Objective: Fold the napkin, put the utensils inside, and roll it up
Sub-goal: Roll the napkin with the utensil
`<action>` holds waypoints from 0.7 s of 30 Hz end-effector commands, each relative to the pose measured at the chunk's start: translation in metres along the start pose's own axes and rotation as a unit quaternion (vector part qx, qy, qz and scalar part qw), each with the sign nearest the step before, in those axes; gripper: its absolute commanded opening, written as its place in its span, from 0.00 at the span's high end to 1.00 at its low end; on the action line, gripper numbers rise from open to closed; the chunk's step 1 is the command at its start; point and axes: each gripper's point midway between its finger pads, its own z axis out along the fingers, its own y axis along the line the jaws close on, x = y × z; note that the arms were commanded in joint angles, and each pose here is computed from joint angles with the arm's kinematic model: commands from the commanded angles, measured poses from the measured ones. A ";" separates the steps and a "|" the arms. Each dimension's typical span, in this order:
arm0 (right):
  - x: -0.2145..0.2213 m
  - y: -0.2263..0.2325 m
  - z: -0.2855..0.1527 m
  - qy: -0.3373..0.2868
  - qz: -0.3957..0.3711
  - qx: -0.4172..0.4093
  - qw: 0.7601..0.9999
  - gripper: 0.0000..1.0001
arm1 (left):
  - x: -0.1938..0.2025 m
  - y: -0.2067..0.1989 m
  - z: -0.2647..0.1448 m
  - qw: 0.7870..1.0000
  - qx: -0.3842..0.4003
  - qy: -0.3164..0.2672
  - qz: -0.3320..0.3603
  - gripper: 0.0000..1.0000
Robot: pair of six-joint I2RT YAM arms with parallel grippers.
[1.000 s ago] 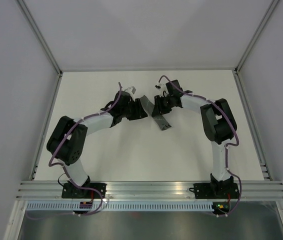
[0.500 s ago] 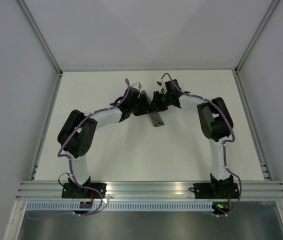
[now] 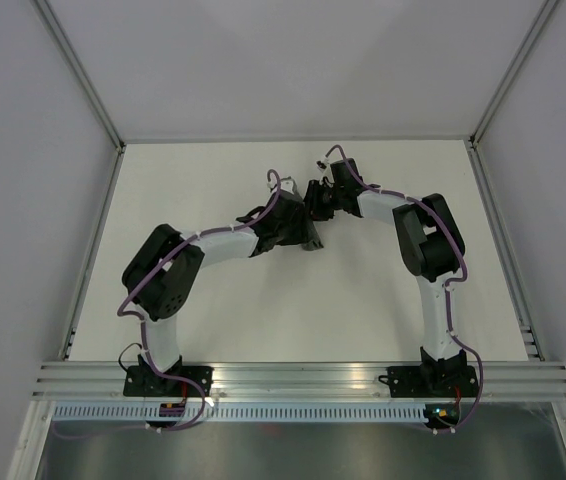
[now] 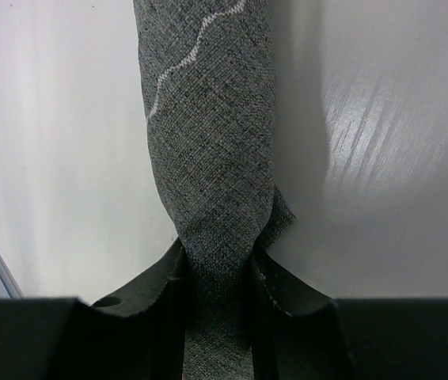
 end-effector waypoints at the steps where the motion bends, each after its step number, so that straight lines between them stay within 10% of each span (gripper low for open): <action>1: 0.060 -0.071 0.014 0.064 0.060 0.112 0.990 0.85 | -0.004 0.005 0.001 0.999 -0.014 -0.030 -0.008 0.40; 11: 0.056 -0.069 0.011 0.055 0.060 0.114 0.990 0.85 | -0.005 0.000 0.010 0.998 -0.016 -0.048 -0.030 0.41; 21: 0.050 -0.063 0.008 0.052 0.051 0.110 0.991 0.74 | 0.003 0.006 0.021 0.999 -0.040 -0.023 -0.028 0.87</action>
